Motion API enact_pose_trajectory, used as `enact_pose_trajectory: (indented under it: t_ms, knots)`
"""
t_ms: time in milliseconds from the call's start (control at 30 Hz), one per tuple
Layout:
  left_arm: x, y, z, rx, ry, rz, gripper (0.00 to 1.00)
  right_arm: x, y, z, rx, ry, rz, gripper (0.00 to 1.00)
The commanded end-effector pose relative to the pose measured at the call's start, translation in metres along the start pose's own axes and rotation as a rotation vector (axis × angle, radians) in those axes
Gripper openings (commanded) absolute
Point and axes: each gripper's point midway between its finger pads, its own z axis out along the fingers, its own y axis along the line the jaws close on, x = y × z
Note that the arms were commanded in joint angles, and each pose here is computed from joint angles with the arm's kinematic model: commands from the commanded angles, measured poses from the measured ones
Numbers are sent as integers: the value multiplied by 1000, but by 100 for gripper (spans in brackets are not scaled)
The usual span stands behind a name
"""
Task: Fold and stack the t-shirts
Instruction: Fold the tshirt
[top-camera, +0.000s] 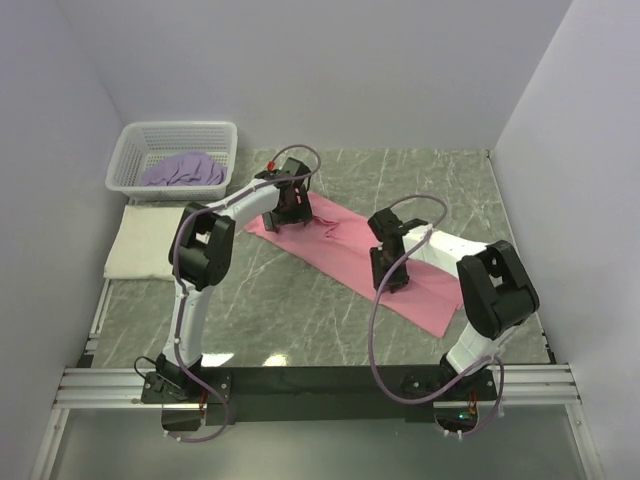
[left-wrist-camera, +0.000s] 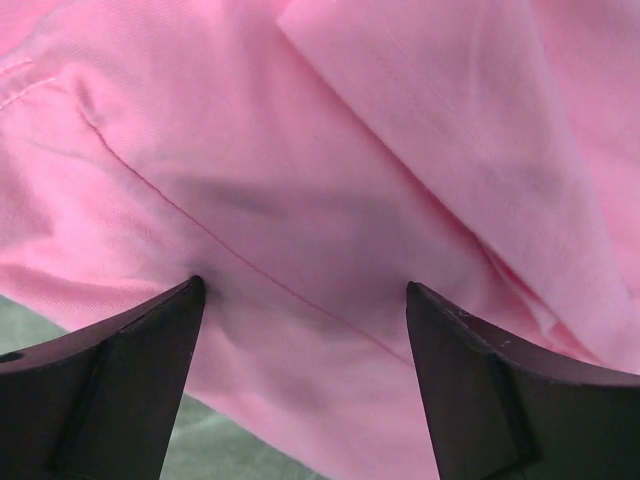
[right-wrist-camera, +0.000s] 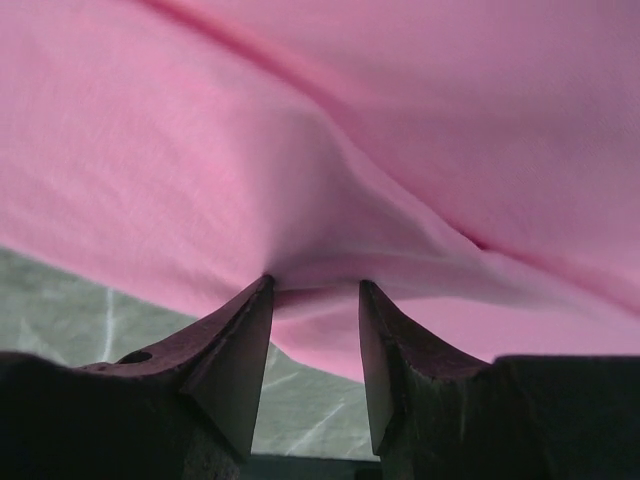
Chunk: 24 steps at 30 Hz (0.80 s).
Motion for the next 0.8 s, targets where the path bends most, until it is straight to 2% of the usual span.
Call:
enact_pose_trajectory:
  t_ms: [0,133,367,600,767]
  knots:
    - [-21,13,24,-27,-26,70,89,41,34,3,-98,153,-95,46]
    - [-46,21,36,-24,-58,133,93,48,80,-2,-191,206,-191,45]
    - [-93,24,54,30,-122,147,99,35,164,-4,-331,241,-314,45]
    - [-124,3,70,117,-187,208,99,20,228,3,-436,230,-331,45]
    - [-139,-20,70,217,-239,202,99,13,248,3,-479,180,-303,45]
